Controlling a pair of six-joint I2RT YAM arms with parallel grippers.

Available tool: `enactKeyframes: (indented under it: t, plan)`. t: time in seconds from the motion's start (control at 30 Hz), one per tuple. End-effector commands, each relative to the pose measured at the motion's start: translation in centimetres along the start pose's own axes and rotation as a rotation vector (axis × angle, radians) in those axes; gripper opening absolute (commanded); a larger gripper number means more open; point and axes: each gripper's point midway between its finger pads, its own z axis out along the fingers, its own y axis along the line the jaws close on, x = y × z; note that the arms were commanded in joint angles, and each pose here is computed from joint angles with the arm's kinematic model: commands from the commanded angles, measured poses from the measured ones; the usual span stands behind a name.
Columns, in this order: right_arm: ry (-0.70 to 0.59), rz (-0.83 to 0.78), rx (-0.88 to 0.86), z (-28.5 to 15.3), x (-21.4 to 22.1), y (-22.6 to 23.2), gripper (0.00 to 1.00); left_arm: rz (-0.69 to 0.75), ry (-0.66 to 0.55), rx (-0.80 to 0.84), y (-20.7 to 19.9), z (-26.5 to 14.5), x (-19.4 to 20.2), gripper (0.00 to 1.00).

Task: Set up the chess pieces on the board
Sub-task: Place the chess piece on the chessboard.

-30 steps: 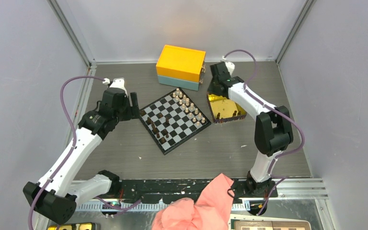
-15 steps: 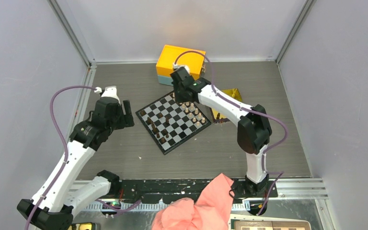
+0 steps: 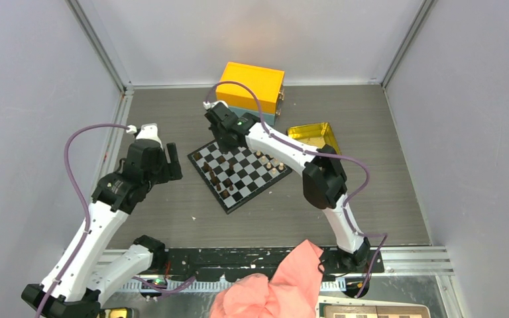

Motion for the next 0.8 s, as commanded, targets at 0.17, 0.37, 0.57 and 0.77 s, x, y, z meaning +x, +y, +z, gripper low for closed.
enactKeyframes:
  t: [0.17, 0.37, 0.57, 0.77]
  plan:
    - [-0.002, -0.067, 0.041, 2.4, -0.8, -0.1, 0.01, -0.012, -0.045, -0.020, 0.9, -0.8, -0.7, 0.76]
    - [-0.006, -0.096, 0.087, 4.5, -0.4, -0.9, 0.01, -0.015, -0.053, -0.006, 0.8, -0.8, -0.4, 0.76]
    - [-0.009, -0.096, 0.106, 5.6, -0.3, -1.5, 0.01, -0.008, -0.038, -0.004, 0.7, -0.5, -0.1, 0.76]
    - [-0.006, -0.086, 0.111, 6.2, 0.3, -1.8, 0.01, 0.004, -0.032, -0.004, 0.5, -0.1, 0.0, 0.78]
